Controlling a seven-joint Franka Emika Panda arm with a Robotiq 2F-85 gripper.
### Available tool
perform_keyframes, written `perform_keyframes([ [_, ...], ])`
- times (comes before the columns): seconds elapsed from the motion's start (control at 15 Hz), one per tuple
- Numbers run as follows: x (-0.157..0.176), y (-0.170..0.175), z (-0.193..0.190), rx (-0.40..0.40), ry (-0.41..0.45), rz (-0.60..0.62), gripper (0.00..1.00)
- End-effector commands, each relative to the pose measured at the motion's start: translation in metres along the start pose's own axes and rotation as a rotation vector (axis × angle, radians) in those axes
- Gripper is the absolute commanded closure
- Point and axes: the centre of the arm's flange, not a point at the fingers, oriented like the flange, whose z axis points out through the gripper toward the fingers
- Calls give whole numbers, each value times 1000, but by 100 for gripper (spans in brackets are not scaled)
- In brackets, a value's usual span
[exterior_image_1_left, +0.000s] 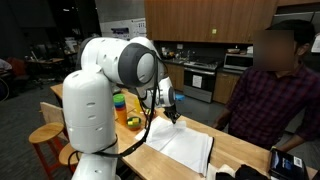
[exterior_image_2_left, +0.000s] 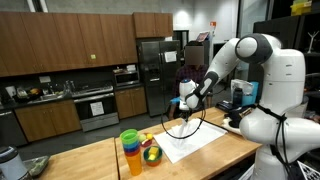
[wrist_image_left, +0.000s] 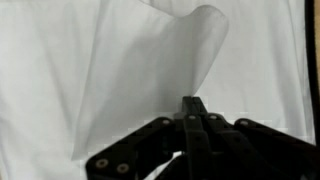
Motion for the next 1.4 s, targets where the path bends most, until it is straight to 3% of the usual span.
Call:
perform_keyframes([
  [0.0, -2, 29, -38, -36, -66, -88, 100],
  [0.27, -2, 68, -55, -83, -89, -143, 100],
  [0.6, 7, 91, -55, -92, -75, -154, 100],
  [0.67, 10, 94, -55, -81, -75, -153, 74],
  [0.73, 4, 100, -44, -83, -79, -163, 98],
  [1.0, 5, 102, -44, -85, -78, -165, 75],
  [1.33, 5, 102, -44, -85, -78, -165, 74],
])
